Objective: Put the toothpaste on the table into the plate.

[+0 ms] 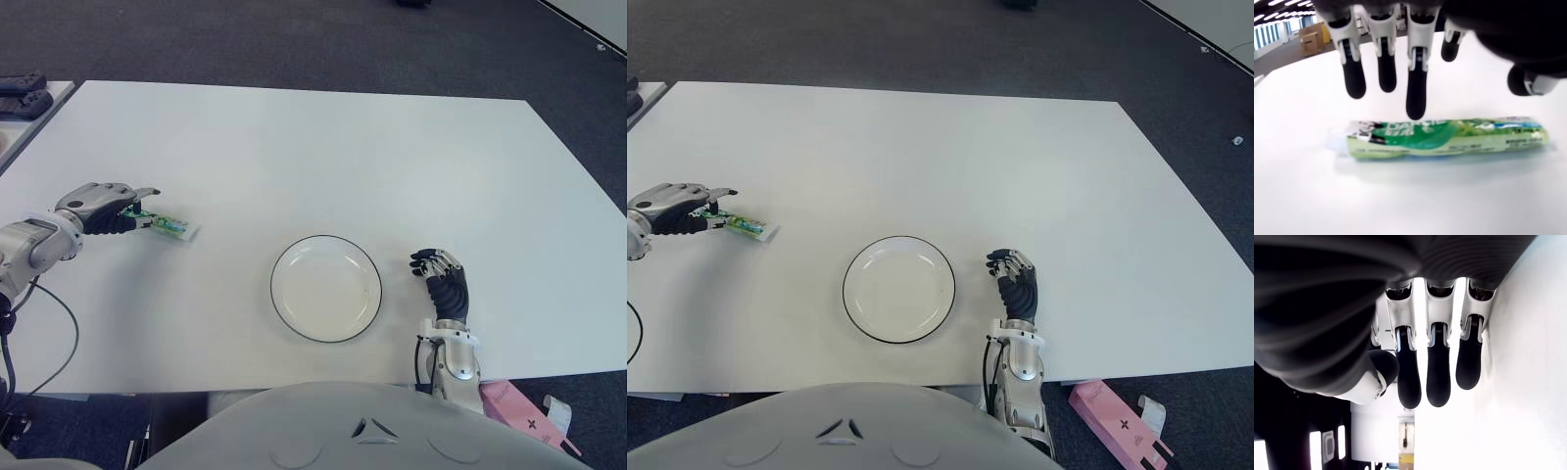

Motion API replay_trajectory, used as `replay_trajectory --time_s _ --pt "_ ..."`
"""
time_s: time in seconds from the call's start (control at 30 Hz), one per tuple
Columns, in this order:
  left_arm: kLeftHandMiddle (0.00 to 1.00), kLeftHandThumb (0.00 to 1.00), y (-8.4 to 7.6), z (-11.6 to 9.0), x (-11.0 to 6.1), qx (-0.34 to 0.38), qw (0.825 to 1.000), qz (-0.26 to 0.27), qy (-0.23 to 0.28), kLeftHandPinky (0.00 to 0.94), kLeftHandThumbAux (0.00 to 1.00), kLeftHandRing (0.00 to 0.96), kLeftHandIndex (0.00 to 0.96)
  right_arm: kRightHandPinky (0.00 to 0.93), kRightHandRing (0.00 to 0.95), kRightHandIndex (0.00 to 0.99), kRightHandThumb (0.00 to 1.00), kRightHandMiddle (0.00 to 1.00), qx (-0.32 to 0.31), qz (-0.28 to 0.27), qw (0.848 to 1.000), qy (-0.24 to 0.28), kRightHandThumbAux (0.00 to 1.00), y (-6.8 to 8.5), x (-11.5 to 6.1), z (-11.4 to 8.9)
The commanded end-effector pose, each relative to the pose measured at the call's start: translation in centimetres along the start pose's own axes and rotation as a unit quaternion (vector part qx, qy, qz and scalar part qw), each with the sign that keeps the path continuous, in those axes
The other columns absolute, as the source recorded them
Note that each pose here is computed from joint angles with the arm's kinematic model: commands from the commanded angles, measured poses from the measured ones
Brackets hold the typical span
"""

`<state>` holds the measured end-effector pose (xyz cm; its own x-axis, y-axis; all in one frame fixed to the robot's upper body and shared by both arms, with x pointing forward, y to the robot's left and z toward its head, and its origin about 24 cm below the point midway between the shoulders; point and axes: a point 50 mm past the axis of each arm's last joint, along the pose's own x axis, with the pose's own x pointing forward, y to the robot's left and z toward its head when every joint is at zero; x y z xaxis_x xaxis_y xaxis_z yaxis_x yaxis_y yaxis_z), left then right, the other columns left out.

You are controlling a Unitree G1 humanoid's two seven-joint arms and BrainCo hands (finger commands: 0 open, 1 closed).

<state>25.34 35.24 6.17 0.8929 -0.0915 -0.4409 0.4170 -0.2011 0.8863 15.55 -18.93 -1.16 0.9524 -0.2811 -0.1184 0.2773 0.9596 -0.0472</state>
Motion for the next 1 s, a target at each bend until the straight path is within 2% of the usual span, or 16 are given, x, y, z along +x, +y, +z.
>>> replay_trajectory --time_s 0.03,0.6,0.8,1.0 --pt "0.304 0.51 -0.3 0.0 0.0 0.022 1.0 -0.019 0.0 0.227 0.147 0.272 0.044 0.471 0.481 0.428 0.71 0.486 -0.003 -0.001 1.0 0.01 0.728 0.0 -0.1 -0.3" --pt "0.205 0.552 -1.8 0.2 0.0 0.049 0.998 -0.048 -0.014 0.139 0.153 0.167 0.001 0.459 0.479 0.428 0.71 0.485 -0.006 -0.002 1.0 0.01 0.729 0.0 -0.2 -0.1" --pt "0.218 0.546 -2.1 0.5 0.1 0.048 0.997 -0.053 -0.021 0.19 0.144 0.186 0.0 0.462 0.477 0.429 0.709 0.484 -0.009 0.002 1.0 0.006 0.728 -0.1 -0.2 -0.1" --pt "0.204 0.532 -2.8 0.8 0.3 0.049 0.996 -0.063 -0.029 0.179 0.124 0.172 0.0 0.47 0.478 0.429 0.71 0.484 -0.004 0.002 1.0 0.006 0.727 -0.2 -0.3 -0.2"
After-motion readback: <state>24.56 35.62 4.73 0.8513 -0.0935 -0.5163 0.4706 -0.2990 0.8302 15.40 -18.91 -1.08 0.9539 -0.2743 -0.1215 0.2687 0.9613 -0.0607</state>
